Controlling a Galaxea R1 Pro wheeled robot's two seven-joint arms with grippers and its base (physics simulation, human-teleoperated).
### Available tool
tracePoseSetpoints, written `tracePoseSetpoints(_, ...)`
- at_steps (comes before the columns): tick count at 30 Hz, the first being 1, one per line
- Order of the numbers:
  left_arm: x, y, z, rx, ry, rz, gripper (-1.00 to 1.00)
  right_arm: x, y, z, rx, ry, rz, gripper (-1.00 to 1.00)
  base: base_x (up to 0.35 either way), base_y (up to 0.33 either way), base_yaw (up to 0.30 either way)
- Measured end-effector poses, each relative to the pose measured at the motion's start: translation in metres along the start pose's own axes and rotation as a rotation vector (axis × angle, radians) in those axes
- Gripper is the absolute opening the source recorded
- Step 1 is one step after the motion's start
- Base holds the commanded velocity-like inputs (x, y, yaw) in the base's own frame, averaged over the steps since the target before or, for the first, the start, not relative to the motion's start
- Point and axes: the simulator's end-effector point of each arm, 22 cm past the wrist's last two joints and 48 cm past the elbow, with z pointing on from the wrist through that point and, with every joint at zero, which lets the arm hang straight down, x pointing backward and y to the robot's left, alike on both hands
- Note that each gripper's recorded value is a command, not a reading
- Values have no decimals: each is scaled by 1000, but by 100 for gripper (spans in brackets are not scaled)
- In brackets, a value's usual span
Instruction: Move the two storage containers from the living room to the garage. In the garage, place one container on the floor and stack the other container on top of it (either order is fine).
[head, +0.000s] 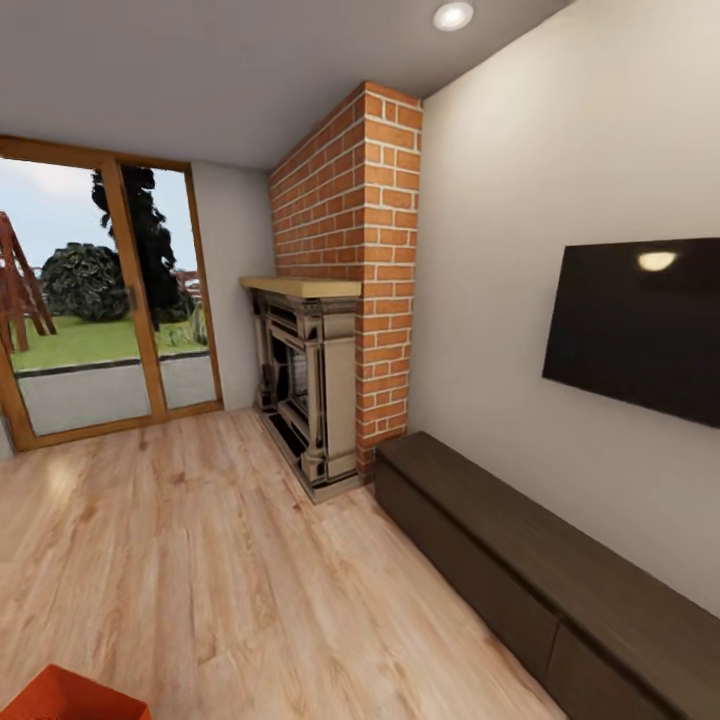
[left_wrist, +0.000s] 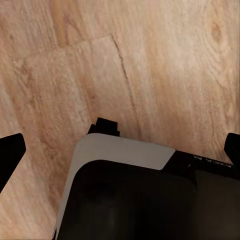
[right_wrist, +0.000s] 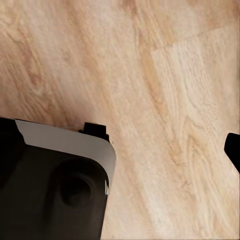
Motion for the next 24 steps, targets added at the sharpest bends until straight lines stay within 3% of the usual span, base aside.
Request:
tracePoseSetpoints(6,-2,0,0,0,-6,0,100,-1,0,0,1,-3,0,100,292,-150,265)
tracePoseSetpoints(10,-10,0,-1,1,-40,-3,100,-2,0,0,1,-4,0,100,236,-135,266)
tracePoseSetpoints(12,-17,0,-1,1,-71,-4,100,-2,-1,0,2,-4,2,100,90,-40,267)
tracePoseSetpoints(24,-19,-2,-1,2,-80,-5,100,-2,-1,0,4,-4,1,100,6,-3,267)
